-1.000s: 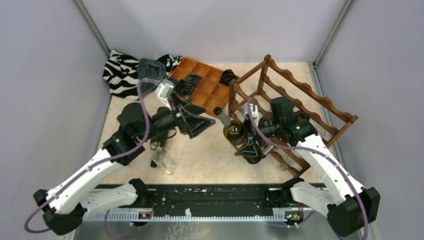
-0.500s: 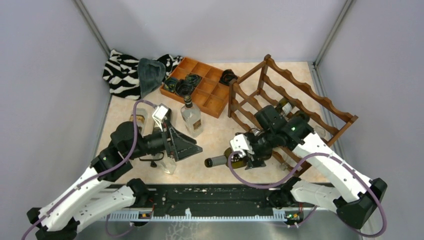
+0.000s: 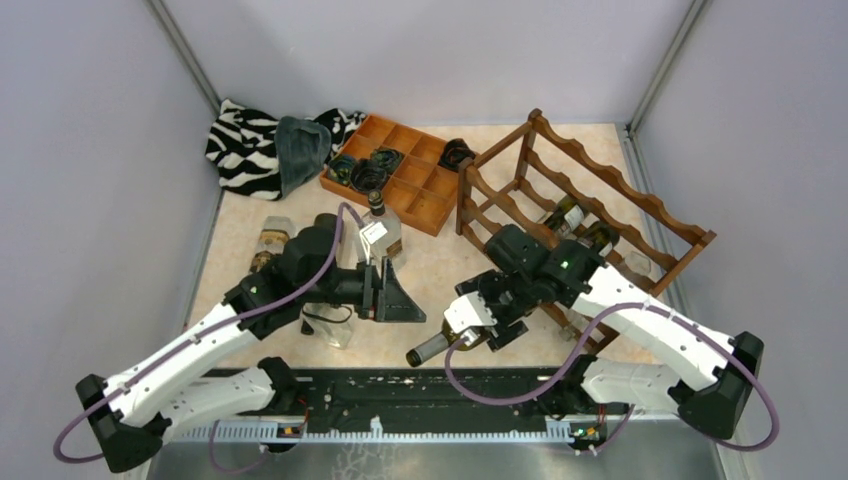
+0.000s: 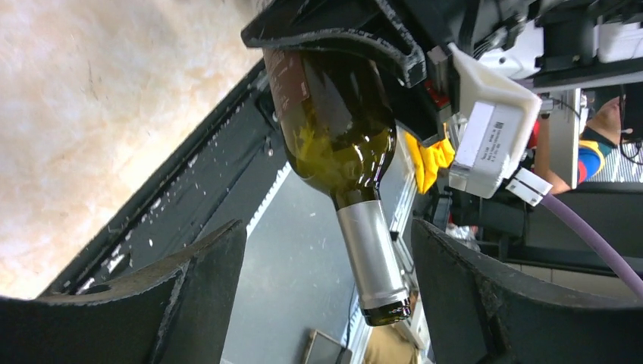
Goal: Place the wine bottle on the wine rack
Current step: Pick up the wine bottle from the center of the board.
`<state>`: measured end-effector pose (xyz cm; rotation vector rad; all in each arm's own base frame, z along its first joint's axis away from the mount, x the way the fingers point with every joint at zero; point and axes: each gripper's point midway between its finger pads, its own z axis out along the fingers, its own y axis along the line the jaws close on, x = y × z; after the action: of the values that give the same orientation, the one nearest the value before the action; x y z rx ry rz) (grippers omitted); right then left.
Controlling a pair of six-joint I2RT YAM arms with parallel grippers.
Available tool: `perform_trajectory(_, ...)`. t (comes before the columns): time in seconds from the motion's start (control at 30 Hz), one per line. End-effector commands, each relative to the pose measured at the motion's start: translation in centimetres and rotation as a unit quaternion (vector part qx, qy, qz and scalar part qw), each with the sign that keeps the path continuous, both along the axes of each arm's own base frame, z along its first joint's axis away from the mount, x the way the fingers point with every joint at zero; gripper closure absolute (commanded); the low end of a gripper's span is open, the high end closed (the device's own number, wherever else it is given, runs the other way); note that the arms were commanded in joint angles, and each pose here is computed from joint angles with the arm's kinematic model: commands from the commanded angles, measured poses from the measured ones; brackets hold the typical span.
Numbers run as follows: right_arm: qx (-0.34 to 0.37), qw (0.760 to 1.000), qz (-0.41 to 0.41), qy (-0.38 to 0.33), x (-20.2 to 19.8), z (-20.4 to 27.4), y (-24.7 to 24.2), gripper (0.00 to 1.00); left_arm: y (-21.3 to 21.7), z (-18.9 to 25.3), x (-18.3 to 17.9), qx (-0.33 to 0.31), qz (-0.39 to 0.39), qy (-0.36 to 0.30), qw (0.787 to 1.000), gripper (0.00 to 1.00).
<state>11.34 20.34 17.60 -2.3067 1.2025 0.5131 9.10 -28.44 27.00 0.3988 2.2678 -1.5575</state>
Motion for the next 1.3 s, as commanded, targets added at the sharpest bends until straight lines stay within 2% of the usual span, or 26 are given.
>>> perform_trajectory(0.0, 0.041, 0.997, 0.015, -0.060, 1.4, 3.1, 2.3, 1.00, -0.3, -1.3, -1.9, 0.016, -0.036, 0.041, 0.998, 0.15)
perform_trajectory(0.13, 0.010, 0.996, -0.009, -0.086, 2.6, 2.2, 2.7, 1.00, -1.3, -2.3, -2.8, 0.022, -0.060, 0.057, 0.996, 0.16)
perform_trajectory(0.3, 0.016, 0.996, -0.032, -0.085, 3.2, 2.6, 3.3, 1.00, -1.8, -3.8, -4.0, 0.025, -0.081, 0.074, 0.994, 0.18)
perform_trajectory(0.57, 0.024, 0.996, -0.030, -0.080, 3.0, 3.1, 3.9, 1.00, -2.8, -5.9, -4.7, 0.017, -0.098, 0.097, 0.990, 0.28)
perform_trajectory(0.7, 0.020, 0.997, -0.022, -0.077, 2.6, 2.9, 4.2, 1.00, -3.3, -6.2, -4.7, 0.019, -0.104, 0.101, 0.989, 0.29)
perform_trajectory(0.8, 0.019, 0.997, -0.018, -0.078, 2.5, 2.8, 4.5, 1.00, -3.6, -6.5, -4.8, 0.017, -0.109, 0.107, 0.988, 0.35)
perform_trajectory(1.27, 0.011, 0.996, -0.041, -0.079, 2.8, 2.3, 4.4, 1.00, -3.7, -6.9, -5.2, 0.010, -0.117, 0.117, 0.986, 0.50)
